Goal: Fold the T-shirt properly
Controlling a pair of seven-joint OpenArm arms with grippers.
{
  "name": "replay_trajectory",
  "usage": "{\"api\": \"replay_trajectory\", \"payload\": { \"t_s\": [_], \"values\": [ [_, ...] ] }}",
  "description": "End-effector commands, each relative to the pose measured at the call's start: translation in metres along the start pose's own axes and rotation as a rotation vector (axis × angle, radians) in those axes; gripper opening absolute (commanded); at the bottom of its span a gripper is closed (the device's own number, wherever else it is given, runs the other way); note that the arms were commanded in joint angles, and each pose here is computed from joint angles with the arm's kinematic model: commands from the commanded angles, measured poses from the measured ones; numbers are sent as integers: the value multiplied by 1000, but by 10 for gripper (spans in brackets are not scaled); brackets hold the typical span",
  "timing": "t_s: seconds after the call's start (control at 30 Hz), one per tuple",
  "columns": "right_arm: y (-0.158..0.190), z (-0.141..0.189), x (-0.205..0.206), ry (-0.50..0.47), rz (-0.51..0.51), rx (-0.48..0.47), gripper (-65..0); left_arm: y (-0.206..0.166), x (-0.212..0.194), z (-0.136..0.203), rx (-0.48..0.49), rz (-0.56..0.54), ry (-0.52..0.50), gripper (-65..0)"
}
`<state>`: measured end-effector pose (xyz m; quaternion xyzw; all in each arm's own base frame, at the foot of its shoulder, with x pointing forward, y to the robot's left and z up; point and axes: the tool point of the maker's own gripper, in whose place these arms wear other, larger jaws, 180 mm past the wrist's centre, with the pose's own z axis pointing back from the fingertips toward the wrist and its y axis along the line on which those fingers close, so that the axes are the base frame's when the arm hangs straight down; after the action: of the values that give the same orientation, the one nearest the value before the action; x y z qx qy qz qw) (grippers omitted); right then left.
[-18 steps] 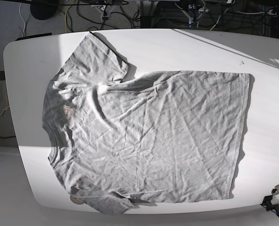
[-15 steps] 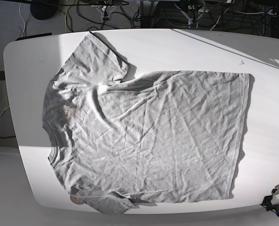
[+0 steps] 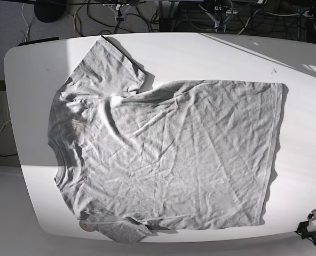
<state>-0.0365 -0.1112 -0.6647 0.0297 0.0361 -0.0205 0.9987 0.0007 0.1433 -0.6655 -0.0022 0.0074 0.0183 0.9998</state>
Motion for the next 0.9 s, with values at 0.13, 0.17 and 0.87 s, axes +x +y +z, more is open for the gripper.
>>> {"api": "replay_trajectory", "payload": {
  "t_s": [0.13, 0.17, 0.87],
  "values": [
    [-4, 0, -9, 3, -4, -7, -645, 2, -5, 0, 2, 0, 3, -636],
    [-3, 0, -11, 3, 1, -7, -645, 4, -6, 0, 6, -1, 0, -637],
    [-8, 1, -33, 13, -1, 1, -650, 12, -5, 1, 21, -11, -28, -650]
  ]
}}
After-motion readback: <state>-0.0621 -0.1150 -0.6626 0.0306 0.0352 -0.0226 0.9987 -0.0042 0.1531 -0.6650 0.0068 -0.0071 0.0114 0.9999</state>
